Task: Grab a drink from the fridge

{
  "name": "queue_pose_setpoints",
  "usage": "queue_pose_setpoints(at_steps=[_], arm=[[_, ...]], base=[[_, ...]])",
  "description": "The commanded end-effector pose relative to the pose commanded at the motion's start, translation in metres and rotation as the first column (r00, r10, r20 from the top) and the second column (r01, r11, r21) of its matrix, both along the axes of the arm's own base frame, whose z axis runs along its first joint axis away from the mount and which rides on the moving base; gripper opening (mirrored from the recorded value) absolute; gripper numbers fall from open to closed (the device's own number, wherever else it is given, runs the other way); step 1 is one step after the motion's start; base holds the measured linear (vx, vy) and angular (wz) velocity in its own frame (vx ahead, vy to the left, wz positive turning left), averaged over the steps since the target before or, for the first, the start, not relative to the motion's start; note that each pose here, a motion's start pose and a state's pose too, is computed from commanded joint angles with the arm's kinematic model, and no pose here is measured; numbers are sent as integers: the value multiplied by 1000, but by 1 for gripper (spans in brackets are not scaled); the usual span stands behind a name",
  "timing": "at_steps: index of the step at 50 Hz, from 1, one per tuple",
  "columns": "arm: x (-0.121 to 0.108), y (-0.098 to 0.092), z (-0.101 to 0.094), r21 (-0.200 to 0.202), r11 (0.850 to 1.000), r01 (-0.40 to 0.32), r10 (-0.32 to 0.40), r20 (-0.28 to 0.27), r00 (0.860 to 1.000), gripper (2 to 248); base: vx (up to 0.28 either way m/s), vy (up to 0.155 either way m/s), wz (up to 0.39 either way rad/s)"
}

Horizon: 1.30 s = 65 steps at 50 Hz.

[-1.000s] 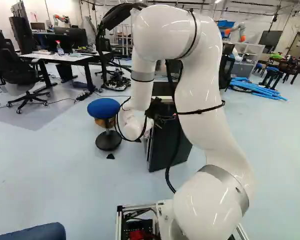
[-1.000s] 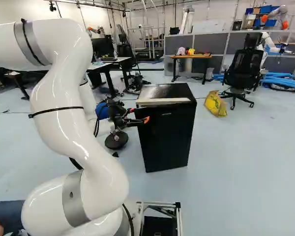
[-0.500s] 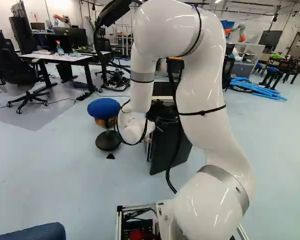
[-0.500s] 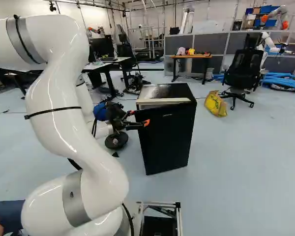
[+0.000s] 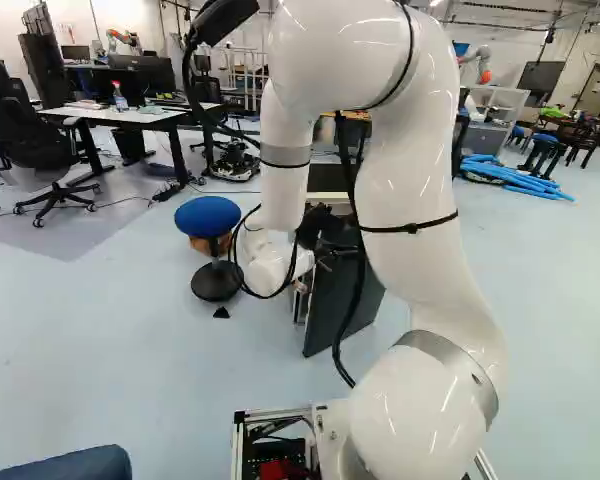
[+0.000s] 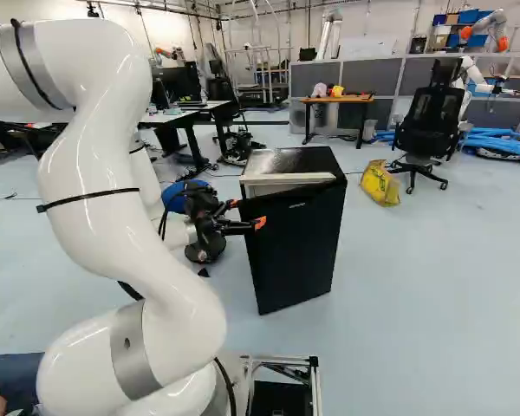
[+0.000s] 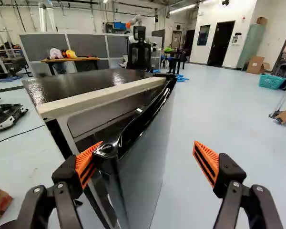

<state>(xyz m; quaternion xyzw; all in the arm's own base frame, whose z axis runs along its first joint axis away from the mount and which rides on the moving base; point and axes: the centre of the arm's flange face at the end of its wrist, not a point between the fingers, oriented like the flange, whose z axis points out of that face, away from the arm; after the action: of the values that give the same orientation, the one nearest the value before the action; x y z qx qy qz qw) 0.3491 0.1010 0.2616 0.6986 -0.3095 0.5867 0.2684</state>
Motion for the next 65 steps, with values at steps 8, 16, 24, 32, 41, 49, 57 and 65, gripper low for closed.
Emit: queue_pose_setpoints(at_steps=[8, 16, 24, 32, 41, 49, 57, 65], arm=[[-10, -3, 1, -11, 1000, 20, -20, -4, 1000, 247], [-19, -6, 1, -18, 999, 40, -40, -12, 999, 247], [-29, -9, 1, -25, 998, 63, -64, -20, 998, 247], [-39, -12, 2, -32, 995, 90, -91, -27, 995, 247], [-50, -16, 2, -43, 992, 123, -124, -36, 992, 247], [-61, -19, 2, -53, 987, 153, -155, -43, 987, 247], [-72, -22, 2, -65, 981, 185, -189, -50, 981, 247], [-84, -26, 2, -79, 973, 217, -222, -57, 973, 247]], base=[[0, 0, 0], [0, 0, 0], [0, 0, 0], [0, 0, 0], [0, 0, 0], [0, 0, 0], [0, 0, 0], [0, 0, 0]])
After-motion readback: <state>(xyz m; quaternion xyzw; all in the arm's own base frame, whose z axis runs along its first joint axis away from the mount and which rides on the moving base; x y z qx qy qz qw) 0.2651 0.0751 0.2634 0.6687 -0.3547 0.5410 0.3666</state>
